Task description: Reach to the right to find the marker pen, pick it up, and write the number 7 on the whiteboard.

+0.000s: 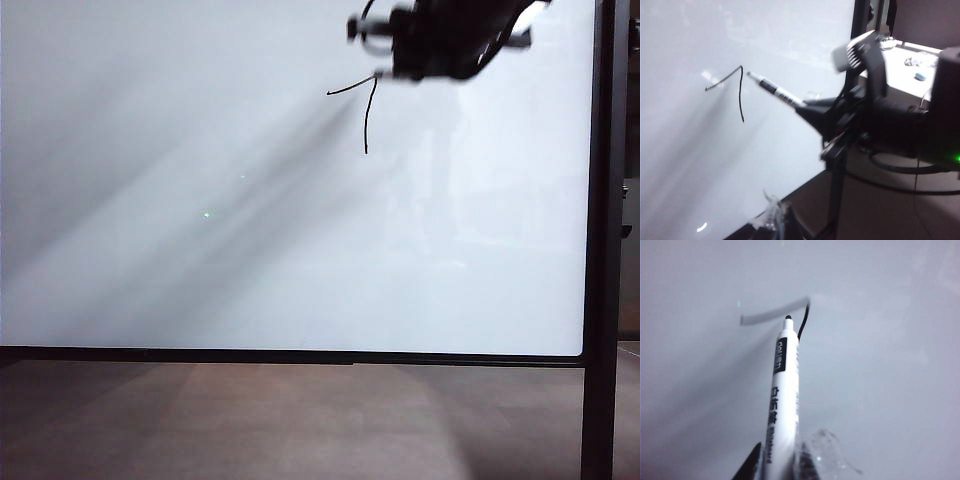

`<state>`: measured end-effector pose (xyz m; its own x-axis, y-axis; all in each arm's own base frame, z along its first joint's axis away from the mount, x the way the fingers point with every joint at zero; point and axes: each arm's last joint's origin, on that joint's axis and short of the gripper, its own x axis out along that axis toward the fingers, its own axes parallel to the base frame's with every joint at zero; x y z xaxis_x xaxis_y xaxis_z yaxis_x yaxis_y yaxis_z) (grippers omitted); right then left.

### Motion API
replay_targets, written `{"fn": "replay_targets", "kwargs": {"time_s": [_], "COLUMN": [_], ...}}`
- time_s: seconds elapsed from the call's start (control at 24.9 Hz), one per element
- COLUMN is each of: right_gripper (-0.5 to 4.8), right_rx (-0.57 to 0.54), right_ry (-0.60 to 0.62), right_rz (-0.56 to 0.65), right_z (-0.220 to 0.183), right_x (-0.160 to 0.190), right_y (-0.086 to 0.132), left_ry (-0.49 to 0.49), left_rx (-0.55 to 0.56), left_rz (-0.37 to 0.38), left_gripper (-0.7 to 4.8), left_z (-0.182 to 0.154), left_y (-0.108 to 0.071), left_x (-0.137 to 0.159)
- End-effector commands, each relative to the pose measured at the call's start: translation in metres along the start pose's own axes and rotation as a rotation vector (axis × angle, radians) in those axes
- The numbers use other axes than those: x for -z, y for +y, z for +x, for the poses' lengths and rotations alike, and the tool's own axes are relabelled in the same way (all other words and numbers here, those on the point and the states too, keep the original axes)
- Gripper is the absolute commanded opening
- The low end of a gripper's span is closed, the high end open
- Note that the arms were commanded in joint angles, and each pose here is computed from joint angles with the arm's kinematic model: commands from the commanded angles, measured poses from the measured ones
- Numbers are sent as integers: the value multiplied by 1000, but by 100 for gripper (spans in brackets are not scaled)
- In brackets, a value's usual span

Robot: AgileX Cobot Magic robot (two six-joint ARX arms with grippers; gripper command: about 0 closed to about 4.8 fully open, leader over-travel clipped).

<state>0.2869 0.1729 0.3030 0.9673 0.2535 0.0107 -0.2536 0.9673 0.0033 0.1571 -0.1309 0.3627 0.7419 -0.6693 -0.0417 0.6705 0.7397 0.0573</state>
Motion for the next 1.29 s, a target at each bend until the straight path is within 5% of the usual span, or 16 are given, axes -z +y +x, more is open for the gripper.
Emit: {"fn": "replay_targets", "kwargs": {"time_s": [0.04, 0.68, 1.29], "right_gripper": [-5, -5, -5], "right_rx": [-1, 7, -14], "right_ry": [-36, -194, -154], "right_rz": [11, -80, -94], "right_z": [-17, -143, -201], "right_x": [-24, -108, -22], "right_y": [-5, -46, -64], "left_ry": [-57, -123, -133], "left_rx": [-10, -78, -150], "left_rz": [6, -5, 49], "left_gripper": [-6, -6, -6], "left_z": [-8, -64, -107], "left_y": [0, 0, -6], "left_x": [-8, -13, 81]}}
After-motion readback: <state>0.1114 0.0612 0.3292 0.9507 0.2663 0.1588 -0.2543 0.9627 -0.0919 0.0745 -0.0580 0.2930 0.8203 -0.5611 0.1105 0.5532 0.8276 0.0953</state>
